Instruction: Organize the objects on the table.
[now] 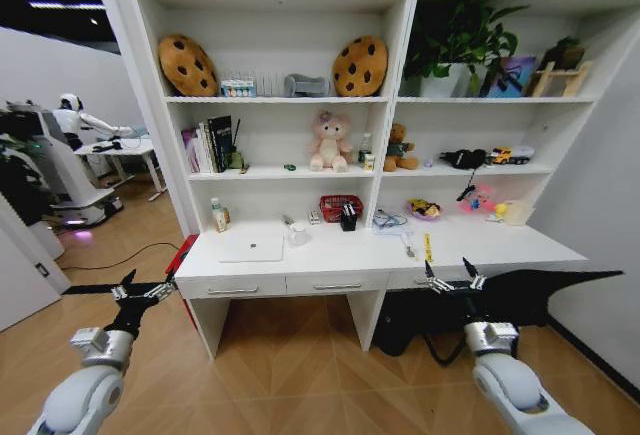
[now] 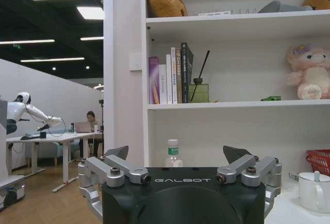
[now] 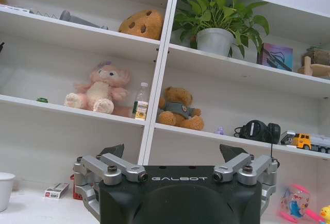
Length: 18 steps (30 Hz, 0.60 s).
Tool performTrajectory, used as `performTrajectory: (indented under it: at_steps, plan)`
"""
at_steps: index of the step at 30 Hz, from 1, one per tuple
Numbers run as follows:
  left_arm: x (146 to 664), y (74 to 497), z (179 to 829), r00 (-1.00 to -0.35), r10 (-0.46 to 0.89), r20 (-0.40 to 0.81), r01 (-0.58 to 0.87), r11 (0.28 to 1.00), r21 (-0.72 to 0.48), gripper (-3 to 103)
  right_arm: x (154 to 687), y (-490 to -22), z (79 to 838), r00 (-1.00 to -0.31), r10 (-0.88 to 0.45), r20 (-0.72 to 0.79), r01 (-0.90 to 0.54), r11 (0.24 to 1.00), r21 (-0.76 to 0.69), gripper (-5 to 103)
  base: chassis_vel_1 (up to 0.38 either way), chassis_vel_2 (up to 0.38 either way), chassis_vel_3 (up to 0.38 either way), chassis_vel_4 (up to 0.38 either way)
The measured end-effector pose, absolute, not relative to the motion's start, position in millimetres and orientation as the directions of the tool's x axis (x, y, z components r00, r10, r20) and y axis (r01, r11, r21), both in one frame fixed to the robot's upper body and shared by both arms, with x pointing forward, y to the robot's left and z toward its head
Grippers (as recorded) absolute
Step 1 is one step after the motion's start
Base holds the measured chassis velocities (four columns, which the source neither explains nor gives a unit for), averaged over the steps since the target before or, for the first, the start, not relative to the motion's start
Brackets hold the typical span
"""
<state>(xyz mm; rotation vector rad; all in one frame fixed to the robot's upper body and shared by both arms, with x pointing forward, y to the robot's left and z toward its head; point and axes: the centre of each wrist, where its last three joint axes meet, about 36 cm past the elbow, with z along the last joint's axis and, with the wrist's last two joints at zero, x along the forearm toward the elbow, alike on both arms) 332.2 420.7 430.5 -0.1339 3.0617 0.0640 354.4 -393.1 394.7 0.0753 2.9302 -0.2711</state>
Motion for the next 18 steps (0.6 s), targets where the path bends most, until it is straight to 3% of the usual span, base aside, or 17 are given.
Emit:
performTrajectory:
  at_steps: [18]
  plan:
    - [332.2,420.7,430.5,-0.993,-0.086,-0.078,-0.089,0.995,0.038,100,354.4,-393.1,394.7,-0.979,0.032,-0.200,0.069,0.982,-0.177,100,0.000,0.000,0.000,0.000]
